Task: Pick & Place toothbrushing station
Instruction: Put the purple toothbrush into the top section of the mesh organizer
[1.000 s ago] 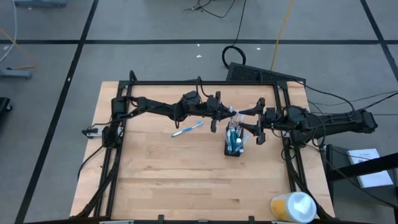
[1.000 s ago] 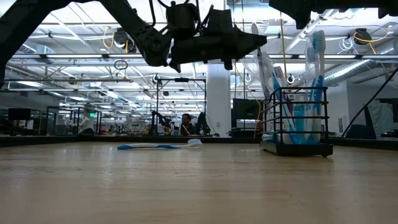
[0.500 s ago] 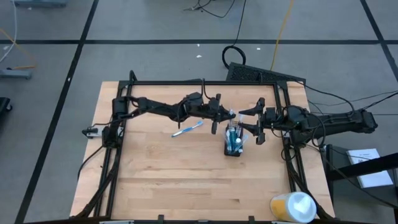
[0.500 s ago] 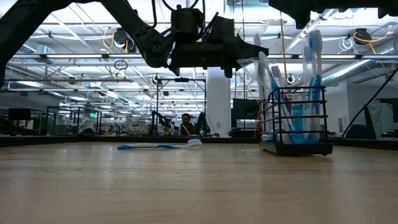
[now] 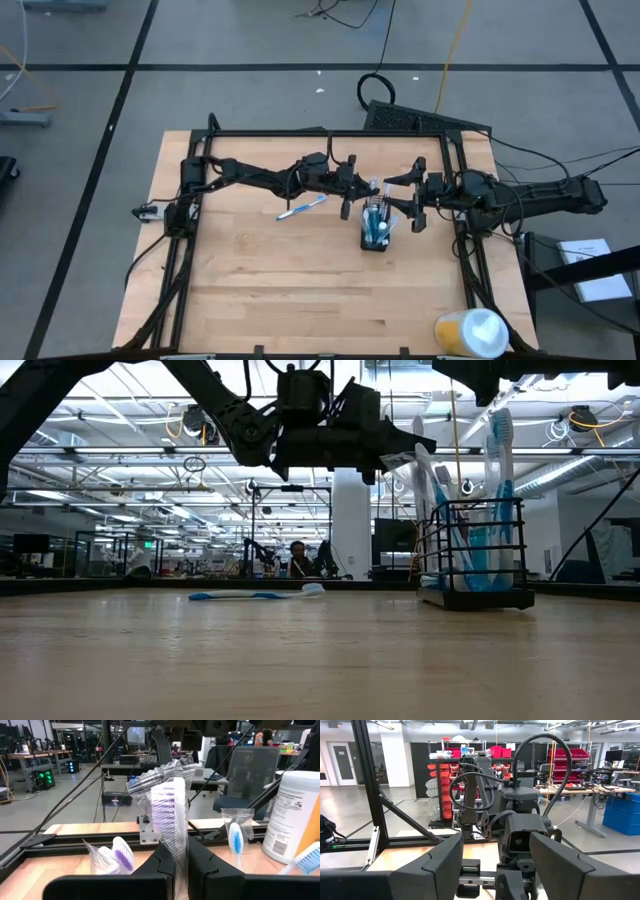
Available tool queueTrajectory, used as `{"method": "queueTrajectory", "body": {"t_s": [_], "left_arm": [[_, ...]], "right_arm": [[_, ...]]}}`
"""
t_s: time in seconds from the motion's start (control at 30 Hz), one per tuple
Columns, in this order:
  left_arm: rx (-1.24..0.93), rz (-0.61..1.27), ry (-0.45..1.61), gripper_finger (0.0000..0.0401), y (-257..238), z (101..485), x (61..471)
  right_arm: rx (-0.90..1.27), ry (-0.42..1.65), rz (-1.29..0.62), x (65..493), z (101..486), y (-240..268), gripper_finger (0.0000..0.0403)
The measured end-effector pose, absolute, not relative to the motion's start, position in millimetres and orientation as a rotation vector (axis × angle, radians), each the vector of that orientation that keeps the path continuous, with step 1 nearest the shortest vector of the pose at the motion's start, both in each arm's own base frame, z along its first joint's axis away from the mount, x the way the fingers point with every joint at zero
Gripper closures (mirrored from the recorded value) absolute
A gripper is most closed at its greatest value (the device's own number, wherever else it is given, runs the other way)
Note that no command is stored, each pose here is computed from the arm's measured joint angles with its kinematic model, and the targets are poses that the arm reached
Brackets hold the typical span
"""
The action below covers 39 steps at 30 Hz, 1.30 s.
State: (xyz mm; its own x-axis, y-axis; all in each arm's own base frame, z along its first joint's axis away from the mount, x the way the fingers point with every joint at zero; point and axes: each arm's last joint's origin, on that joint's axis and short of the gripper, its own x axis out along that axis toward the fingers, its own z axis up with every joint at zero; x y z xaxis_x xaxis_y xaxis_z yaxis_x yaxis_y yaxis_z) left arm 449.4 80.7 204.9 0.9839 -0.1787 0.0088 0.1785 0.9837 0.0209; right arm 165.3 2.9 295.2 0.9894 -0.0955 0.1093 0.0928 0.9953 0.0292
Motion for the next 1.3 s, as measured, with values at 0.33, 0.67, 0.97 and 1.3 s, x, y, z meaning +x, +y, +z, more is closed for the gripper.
{"method": "queueTrajectory", "body": {"t_s": [0.33,0.67,0.97,1.3], "left_arm": [[0.008,-0.180,-0.004,0.0388,82,188,454],[-0.040,-0.178,-0.006,0.0388,83,163,459],[-0.074,-0.087,0.003,0.0341,86,162,460],[-0.165,-0.087,-0.016,0.0263,85,170,459]], "right_arm": [[0.024,-0.110,-0.095,165,295,3,0.0184],[0.024,-0.107,-0.093,165,295,3,0.0187],[0.022,-0.107,-0.093,165,295,3,0.0186],[0.021,-0.106,-0.092,165,295,3,0.0190]]}}
